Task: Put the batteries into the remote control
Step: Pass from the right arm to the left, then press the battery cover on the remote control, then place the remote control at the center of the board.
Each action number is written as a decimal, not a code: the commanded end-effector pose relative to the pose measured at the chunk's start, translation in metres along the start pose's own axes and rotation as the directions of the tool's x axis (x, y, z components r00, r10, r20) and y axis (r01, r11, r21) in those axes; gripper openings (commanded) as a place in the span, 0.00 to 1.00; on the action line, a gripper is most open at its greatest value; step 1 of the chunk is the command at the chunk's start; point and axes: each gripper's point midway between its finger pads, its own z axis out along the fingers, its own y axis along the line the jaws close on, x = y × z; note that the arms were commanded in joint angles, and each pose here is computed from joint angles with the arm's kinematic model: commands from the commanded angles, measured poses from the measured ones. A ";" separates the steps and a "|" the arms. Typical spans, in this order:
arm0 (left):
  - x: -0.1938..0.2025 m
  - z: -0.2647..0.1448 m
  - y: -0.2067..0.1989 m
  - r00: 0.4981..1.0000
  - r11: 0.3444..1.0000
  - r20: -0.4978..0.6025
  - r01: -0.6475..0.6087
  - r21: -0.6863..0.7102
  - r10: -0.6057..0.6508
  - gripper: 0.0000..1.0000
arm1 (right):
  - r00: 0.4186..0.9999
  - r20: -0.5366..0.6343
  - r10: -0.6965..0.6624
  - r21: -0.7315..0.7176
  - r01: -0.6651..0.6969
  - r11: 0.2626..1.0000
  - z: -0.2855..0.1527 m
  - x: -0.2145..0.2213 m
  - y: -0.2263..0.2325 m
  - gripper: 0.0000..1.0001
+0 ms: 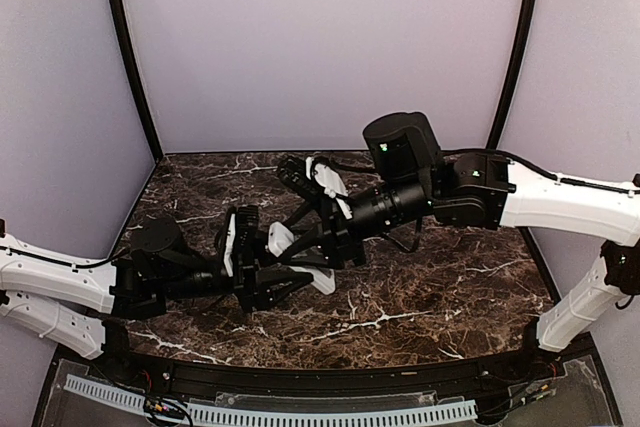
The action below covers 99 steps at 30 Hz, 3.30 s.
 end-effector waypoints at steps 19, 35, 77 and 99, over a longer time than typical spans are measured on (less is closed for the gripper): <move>-0.012 -0.003 0.012 0.996 0.993 0.002 -0.090 -0.083 0.090 0.00 | 0.956 0.168 0.240 0.076 -0.256 0.964 -0.049 -0.024 -0.018 0.72; -0.011 -0.003 0.011 0.995 0.993 -0.008 -0.096 -0.075 0.095 0.00 | 0.918 0.022 0.395 0.056 -0.396 0.917 -0.022 0.037 -0.019 0.00; 0.078 -0.022 0.071 0.881 0.894 -0.431 -0.019 -0.448 -0.197 0.00 | 0.836 0.119 0.535 0.418 -0.531 0.737 -0.088 0.096 -0.058 0.00; 0.214 -0.074 0.032 -0.007 0.865 -0.866 -0.054 -0.499 -0.500 0.00 | 0.772 0.079 0.631 0.443 -0.594 0.671 -0.094 0.138 -0.047 0.00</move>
